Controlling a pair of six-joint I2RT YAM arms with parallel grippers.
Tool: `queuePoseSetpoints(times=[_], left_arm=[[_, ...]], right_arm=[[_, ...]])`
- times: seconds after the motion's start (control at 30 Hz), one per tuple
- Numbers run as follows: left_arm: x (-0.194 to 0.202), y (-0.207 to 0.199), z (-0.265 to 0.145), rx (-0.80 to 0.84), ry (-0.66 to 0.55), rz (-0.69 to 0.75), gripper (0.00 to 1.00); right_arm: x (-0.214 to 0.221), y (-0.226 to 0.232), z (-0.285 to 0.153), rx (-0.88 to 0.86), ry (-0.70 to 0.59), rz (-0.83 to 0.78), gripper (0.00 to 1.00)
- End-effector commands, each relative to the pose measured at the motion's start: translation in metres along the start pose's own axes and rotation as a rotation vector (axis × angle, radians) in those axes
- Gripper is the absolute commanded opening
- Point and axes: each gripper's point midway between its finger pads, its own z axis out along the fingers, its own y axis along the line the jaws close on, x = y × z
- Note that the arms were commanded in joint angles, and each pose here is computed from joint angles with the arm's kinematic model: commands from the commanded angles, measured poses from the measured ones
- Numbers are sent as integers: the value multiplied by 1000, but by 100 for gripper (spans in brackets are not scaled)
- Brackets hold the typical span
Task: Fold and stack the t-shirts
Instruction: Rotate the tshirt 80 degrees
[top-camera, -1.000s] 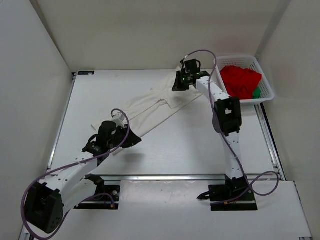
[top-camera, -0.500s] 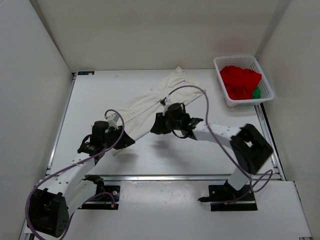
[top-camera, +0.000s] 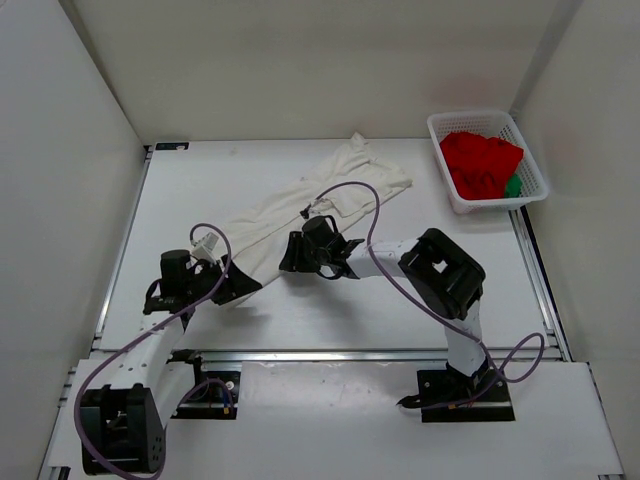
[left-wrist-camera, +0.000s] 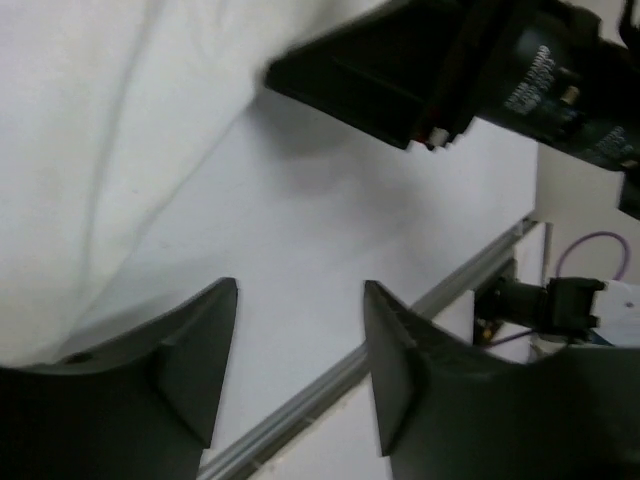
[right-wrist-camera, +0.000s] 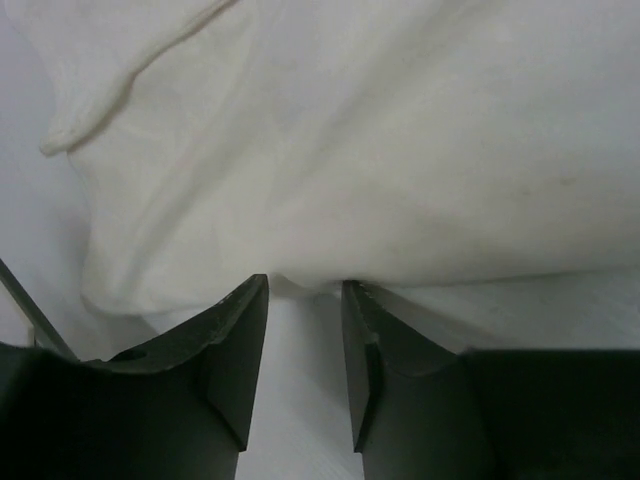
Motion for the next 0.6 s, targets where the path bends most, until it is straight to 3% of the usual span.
queuePoseSetpoints(times=[0.0, 0.07, 0.1, 0.2, 0.27, 0.3, 0.33, 0.37, 0.4, 0.47, 0.57], left_arm=[[-5, -25, -5, 112, 9, 78, 67], [-5, -26, -5, 121, 12, 69, 84], [-5, -28, -6, 135, 10, 70, 98], [-6, -30, -6, 149, 9, 65, 99], [-5, -36, -6, 177, 12, 66, 99], [-9, -42, -6, 186, 7, 87, 85], [-11, -37, -5, 154, -1, 80, 60], [-7, -42, -1, 145, 18, 115, 45], [-6, -41, 2, 103, 19, 136, 40], [-3, -43, 8, 46, 29, 193, 28], [6, -49, 17, -17, 39, 239, 27]], right_arm=[[-2, -12, 15, 54, -12, 55, 33], [-1, -13, 18, 55, -18, 61, 29], [1, -13, 18, 50, -10, 65, 24], [2, -15, 9, 44, -11, 75, 6], [6, -29, -7, 59, -13, 94, 2], [-4, -29, -20, 45, -41, 96, 0], [5, -50, -30, 75, -25, 96, 1], [10, -59, -45, 80, -28, 98, 0], [0, -60, -64, 57, -49, 99, 0], [9, -110, -96, 120, -31, 121, 0], [10, -146, -149, 151, -60, 133, 3]])
